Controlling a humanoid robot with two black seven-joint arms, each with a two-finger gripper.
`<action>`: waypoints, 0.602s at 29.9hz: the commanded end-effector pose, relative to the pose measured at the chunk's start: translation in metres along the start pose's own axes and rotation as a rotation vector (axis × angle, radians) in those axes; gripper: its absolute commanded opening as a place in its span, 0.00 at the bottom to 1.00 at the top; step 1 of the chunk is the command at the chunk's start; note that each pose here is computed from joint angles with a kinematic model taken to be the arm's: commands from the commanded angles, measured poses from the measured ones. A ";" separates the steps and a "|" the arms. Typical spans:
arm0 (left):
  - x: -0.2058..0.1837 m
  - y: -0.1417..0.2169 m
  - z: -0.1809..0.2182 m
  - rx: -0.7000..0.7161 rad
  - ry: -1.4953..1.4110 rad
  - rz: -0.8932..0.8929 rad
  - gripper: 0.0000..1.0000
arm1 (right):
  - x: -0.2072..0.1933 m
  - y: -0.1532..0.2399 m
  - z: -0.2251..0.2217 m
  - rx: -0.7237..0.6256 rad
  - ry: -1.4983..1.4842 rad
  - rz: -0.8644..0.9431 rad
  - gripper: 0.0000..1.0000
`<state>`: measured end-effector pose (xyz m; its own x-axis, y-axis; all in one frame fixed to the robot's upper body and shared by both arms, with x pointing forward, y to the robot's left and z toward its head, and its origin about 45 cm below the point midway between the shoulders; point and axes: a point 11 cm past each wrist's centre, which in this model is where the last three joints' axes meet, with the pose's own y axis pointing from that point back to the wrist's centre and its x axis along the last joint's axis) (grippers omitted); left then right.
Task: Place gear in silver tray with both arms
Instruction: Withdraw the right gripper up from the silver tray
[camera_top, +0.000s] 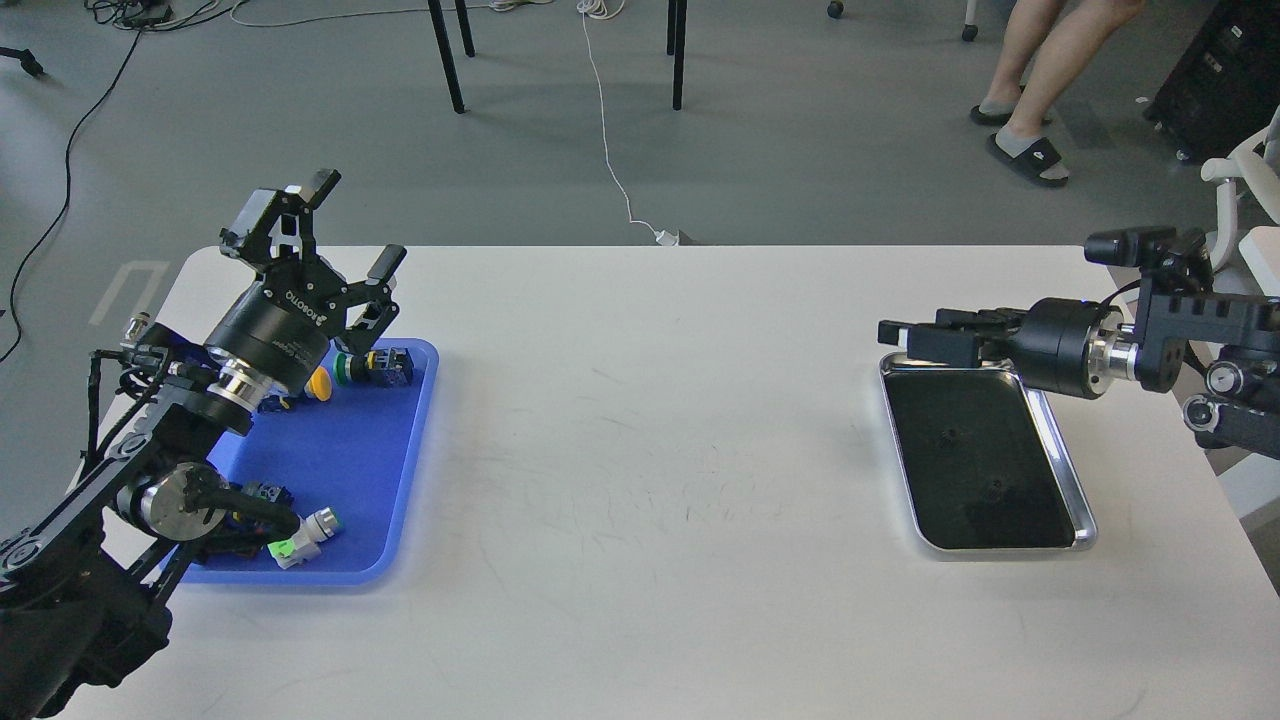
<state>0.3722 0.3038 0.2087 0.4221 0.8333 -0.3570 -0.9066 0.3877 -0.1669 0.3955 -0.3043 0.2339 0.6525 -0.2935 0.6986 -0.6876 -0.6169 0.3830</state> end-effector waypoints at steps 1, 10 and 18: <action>-0.002 0.000 -0.004 0.004 0.008 0.000 0.98 | 0.002 -0.024 -0.017 0.108 -0.382 0.196 0.98; -0.010 0.007 -0.027 0.037 0.017 0.004 0.98 | -0.026 -0.052 -0.023 0.234 -1.004 0.414 0.99; -0.016 0.021 -0.053 0.072 0.029 0.024 0.98 | -0.053 -0.063 -0.012 0.240 -1.168 0.493 0.99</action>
<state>0.3514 0.2806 0.1701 0.4039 0.8281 -0.3888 -0.9124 0.3955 -0.1056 0.4007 -0.2417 0.1879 0.3581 -0.9105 -0.2067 -0.9271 -0.3731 0.0373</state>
